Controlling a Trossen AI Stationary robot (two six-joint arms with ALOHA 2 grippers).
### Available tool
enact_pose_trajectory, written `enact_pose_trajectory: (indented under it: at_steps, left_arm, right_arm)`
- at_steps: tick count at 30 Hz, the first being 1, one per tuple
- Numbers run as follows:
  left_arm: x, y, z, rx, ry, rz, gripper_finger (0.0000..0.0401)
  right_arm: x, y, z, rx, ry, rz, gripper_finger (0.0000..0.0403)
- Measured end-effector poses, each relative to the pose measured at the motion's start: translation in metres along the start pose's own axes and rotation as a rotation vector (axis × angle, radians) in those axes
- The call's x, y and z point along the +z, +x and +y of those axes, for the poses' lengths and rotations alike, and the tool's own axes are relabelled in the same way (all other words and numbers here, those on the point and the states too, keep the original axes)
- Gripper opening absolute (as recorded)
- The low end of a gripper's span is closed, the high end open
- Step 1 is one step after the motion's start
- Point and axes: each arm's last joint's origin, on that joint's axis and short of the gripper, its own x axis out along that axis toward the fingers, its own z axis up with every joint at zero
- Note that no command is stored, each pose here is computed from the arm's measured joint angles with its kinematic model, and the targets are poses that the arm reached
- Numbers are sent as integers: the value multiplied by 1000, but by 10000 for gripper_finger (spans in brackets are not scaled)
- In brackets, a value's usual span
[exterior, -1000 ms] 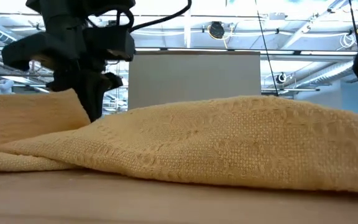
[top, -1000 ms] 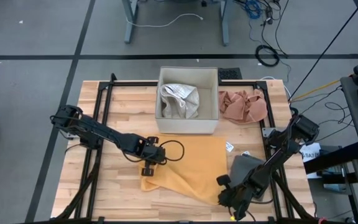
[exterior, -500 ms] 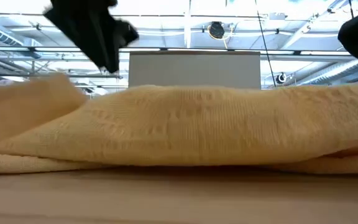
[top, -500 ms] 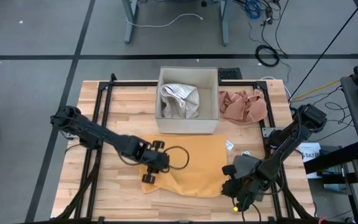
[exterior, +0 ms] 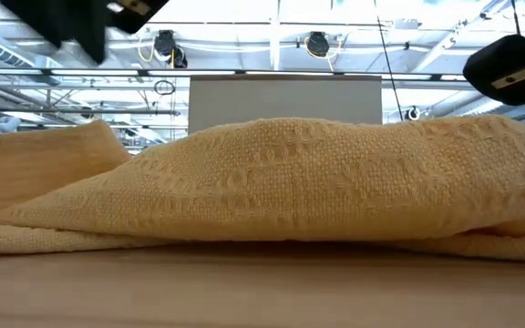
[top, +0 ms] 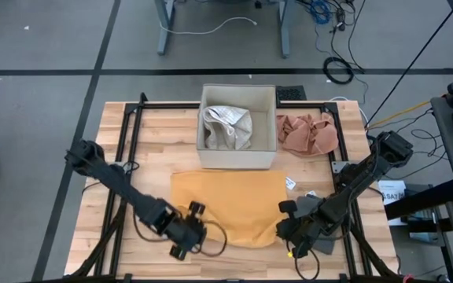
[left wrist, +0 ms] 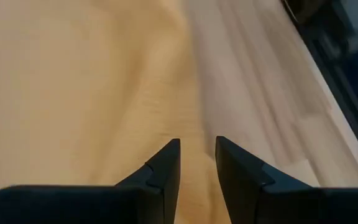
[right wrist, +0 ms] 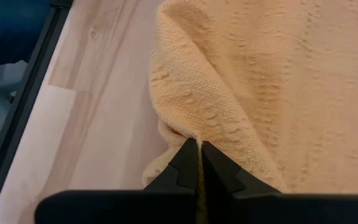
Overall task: Fold towel
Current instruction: Fold the yellow towel
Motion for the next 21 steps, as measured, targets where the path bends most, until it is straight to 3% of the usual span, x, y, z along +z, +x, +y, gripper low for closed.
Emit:
enact_pose_trajectory:
  at_steps: [10,14,21]
  left_arm:
    - [-21,46,-25,37,38,189,108]
    - [-29,52,-23,72,-2,270,108]
    - [-32,52,-26,61,-14,282,108]
  right_arm:
    - [2,1,-2,-1,-5,0,0]
    - [2,1,-2,2,4,-1,0]
    - [2,1,-2,3,9,-3,0]
